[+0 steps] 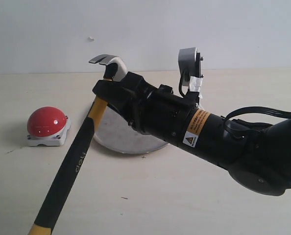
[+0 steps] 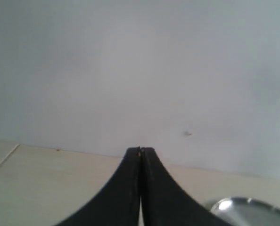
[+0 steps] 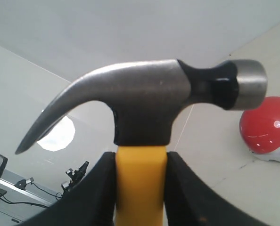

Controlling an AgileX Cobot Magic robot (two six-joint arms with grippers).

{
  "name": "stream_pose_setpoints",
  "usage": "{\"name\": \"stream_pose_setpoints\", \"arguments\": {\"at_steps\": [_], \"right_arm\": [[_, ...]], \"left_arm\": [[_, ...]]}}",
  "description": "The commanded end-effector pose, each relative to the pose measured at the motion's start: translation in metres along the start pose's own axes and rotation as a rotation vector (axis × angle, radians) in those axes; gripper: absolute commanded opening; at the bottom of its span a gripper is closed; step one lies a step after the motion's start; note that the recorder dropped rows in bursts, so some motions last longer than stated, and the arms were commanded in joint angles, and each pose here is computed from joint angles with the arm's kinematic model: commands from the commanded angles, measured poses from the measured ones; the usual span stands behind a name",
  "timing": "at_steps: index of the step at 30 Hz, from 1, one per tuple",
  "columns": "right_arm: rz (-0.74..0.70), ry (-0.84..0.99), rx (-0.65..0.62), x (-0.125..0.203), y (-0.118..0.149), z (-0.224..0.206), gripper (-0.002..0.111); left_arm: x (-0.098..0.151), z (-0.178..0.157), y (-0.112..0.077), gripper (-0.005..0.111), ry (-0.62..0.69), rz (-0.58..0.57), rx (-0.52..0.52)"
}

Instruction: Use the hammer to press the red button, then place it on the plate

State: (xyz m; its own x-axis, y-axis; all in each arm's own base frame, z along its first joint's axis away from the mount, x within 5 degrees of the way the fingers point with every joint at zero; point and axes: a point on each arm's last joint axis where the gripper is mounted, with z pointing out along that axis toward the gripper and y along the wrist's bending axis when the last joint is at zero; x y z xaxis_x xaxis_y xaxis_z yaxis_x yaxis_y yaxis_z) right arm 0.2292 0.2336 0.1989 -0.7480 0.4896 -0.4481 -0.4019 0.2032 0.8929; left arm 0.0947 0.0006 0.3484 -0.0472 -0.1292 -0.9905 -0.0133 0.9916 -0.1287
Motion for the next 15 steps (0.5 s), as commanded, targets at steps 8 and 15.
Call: {"name": "stream_pose_setpoints", "arguments": {"at_steps": [8,15], "right_arm": [[-0.028,-0.042,-0.084,-0.006,0.010,-0.001,0.000],[0.023,-0.083,-0.061,-0.010,0.008,-0.001,0.000]], "left_arm": [[-0.028,0.073,-0.046,0.000,0.797,0.223,0.437],[0.016,0.104,-0.089,0.001,1.040,0.316,0.673]]}}
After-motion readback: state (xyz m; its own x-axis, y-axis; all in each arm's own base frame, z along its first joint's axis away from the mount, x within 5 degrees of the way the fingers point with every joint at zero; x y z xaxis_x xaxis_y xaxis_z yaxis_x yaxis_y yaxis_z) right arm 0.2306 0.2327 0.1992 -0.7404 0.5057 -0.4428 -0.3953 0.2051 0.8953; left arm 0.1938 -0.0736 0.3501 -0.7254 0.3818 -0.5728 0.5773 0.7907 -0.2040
